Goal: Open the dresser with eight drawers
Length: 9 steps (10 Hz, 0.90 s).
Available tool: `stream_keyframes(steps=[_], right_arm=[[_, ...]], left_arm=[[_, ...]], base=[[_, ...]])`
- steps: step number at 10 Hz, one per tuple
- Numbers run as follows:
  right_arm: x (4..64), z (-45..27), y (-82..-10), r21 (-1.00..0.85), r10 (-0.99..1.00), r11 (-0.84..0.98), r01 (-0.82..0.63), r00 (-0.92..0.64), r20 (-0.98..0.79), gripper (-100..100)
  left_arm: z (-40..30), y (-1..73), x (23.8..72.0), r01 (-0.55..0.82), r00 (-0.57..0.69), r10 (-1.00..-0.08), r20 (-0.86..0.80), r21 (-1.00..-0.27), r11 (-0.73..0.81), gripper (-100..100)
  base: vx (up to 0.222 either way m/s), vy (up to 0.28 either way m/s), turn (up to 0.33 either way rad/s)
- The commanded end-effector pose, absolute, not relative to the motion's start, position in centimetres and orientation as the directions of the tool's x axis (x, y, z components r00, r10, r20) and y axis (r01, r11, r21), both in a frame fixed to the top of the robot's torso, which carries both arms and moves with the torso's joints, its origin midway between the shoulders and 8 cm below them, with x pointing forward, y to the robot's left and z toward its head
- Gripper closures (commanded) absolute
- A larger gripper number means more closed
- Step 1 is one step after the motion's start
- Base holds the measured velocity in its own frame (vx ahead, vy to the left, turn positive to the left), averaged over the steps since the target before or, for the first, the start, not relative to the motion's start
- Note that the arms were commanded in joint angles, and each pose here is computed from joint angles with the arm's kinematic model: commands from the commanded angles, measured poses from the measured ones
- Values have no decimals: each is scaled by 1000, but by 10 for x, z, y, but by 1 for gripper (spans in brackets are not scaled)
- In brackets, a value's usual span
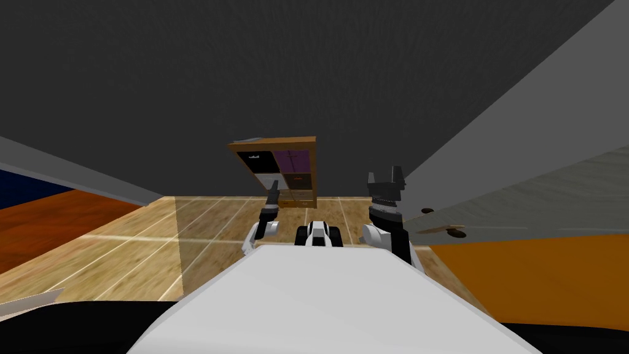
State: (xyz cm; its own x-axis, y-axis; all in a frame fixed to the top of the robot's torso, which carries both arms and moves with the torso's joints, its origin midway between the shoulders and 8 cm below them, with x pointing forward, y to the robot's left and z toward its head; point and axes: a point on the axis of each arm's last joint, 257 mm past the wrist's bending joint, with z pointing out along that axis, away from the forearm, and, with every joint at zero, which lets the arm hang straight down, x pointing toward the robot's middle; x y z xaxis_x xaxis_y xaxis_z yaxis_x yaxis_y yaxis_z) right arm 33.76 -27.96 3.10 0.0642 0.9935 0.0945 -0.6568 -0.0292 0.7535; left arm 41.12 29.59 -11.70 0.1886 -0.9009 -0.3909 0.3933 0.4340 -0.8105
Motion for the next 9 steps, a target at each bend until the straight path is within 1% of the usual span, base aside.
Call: stream_keyframes(steps=[1, 9], right_arm=[[338, 31, -280, 754, 993, -29, -657, 64, 94, 0], [338, 31, -280, 753, 993, -29, -657, 64, 94, 0]], left_arm=[[-135, 300, 416, 366, 177, -901, -395, -823, 433, -100], [-193, 311, 427, 276, 136, -897, -420, -854, 441, -100]], base=[[63, -30, -9], [72, -36, -10]])
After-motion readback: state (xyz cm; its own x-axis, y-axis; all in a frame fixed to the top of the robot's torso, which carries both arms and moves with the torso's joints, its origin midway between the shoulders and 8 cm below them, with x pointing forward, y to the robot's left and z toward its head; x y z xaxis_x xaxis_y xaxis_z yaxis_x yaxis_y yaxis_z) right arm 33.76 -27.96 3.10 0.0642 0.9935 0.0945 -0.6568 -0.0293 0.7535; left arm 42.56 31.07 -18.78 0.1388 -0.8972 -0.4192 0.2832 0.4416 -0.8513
